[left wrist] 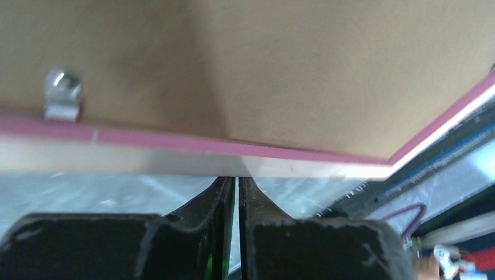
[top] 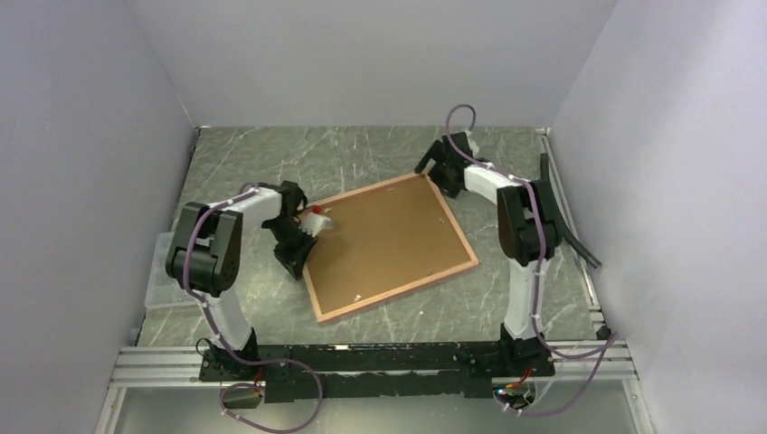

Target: Put the photo into the frame

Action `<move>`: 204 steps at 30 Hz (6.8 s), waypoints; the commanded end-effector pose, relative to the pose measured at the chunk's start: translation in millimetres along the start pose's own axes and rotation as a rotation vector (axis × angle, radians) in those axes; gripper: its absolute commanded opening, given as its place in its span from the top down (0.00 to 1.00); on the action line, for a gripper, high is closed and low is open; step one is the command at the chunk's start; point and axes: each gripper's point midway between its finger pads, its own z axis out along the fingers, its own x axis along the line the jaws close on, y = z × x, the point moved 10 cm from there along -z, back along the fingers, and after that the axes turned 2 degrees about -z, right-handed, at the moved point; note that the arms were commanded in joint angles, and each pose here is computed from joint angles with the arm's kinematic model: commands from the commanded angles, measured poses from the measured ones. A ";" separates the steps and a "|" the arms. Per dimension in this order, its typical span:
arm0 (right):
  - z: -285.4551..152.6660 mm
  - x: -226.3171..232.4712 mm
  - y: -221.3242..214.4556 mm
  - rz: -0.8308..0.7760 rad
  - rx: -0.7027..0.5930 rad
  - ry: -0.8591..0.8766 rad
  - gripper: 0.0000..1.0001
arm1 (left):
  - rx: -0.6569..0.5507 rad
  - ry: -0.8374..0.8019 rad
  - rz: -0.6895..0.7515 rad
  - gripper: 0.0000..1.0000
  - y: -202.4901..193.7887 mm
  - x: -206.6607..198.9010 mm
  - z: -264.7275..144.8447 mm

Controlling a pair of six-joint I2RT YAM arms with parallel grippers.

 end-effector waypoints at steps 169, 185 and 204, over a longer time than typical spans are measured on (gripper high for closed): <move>-57.5 157.4 -235.0 -0.171 0.351 0.500 0.22 | -0.274 -0.584 -0.124 0.77 39.3 11.4 18.3; -133.3 103.2 -124.7 -0.181 0.123 0.551 0.06 | -0.345 -0.517 -0.076 0.58 52.9 13.2 -37.3; -65.7 92.1 -81.6 -0.171 0.143 0.469 0.07 | -0.403 -0.412 -0.078 0.49 186.6 53.0 -10.3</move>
